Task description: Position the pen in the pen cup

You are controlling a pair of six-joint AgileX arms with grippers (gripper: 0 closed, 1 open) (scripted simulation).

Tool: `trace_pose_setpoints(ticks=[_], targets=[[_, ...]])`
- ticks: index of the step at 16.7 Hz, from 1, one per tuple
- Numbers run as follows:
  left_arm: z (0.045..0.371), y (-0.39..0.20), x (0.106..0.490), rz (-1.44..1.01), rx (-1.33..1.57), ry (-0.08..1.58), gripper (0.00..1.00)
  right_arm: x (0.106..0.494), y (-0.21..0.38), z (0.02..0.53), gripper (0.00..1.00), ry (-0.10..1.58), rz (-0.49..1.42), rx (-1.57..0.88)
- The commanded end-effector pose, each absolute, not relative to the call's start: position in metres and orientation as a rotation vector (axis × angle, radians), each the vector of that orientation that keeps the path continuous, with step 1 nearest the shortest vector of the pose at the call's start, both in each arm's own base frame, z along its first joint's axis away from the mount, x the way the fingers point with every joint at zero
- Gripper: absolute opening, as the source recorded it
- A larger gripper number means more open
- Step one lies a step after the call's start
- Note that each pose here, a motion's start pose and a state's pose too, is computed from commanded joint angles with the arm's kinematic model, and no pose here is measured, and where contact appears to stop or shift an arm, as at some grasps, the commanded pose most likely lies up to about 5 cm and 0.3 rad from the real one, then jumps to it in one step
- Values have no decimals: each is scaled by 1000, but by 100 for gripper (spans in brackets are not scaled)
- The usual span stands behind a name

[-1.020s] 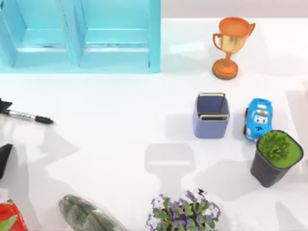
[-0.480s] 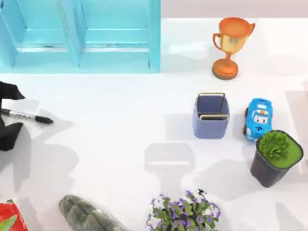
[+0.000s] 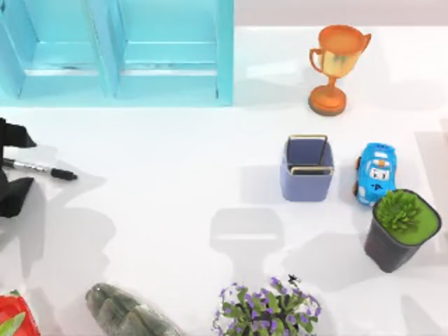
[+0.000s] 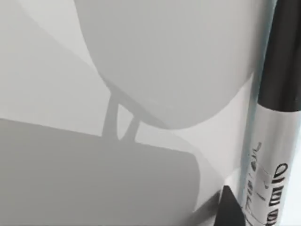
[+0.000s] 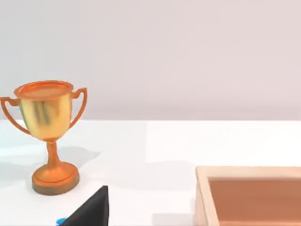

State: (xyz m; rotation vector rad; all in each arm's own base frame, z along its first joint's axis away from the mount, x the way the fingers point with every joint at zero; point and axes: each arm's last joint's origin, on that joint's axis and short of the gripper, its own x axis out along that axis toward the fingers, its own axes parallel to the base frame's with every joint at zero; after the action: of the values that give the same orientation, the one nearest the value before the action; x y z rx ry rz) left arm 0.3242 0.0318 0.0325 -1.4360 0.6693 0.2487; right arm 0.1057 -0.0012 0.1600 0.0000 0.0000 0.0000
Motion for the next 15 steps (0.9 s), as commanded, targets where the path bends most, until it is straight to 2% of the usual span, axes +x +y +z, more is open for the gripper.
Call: trace_pose_setpoints(ticks=[10,15], targets=[[33,32,324,249,-1436,669,2,106,-1,160,100,0,0,0],[33,32,324,249,-1436,669,0,106,-1,160,100,0,0,0]])
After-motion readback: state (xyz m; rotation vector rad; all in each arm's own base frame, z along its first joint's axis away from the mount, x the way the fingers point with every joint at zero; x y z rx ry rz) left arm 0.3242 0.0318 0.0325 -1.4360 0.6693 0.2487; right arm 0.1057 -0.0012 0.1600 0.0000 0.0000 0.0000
